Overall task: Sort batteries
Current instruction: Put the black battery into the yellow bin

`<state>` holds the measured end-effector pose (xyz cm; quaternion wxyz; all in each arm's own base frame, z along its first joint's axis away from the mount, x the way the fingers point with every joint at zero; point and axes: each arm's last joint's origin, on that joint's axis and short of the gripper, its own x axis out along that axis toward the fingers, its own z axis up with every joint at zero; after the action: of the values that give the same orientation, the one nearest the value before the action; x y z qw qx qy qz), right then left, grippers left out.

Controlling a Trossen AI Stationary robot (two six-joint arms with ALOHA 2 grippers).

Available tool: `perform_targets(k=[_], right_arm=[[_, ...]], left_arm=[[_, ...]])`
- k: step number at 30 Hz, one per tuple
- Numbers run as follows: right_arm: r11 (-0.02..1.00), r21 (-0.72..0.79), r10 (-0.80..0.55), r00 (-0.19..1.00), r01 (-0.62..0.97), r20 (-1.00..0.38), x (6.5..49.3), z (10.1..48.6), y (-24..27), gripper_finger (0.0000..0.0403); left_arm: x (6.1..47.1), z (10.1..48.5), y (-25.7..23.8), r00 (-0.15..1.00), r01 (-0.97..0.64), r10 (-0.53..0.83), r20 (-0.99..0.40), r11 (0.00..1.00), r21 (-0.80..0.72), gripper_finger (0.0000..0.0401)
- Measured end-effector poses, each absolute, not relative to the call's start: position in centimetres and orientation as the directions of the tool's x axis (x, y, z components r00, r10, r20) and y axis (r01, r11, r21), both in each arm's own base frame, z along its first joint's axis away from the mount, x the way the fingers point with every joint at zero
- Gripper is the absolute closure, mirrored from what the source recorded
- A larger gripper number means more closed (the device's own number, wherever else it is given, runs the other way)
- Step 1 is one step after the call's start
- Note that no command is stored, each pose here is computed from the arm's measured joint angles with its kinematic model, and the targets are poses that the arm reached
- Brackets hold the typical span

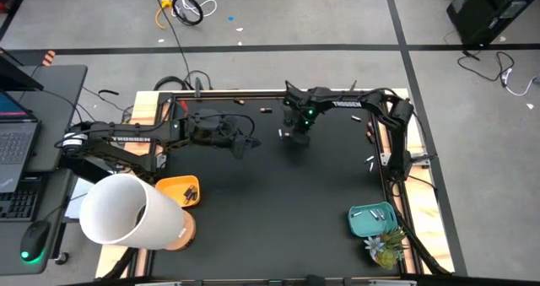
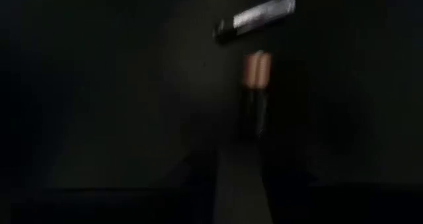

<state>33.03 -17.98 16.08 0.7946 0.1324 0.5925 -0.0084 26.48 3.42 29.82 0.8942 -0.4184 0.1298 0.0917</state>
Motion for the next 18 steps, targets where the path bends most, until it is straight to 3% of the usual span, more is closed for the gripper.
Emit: perform_targets(k=[9, 18], right_arm=[[0.978, 0.131, 0.081, 0.288, 0.16, -0.954, 34.2, 16.1, -16.3, 0.0221], [0.991, 0.031, -0.007, 0.285, 0.127, -0.958, 34.5, 13.9, -14.0, 0.0242]], left_arm=[[26.5, 29.8, 3.4, 0.95, -0.273, 0.055, -0.309, 0.628, -0.729, 0.0305], [26.5, 29.8, 3.4, 0.95, -0.273, 0.054, -0.309, 0.627, -0.729, 0.0305]])
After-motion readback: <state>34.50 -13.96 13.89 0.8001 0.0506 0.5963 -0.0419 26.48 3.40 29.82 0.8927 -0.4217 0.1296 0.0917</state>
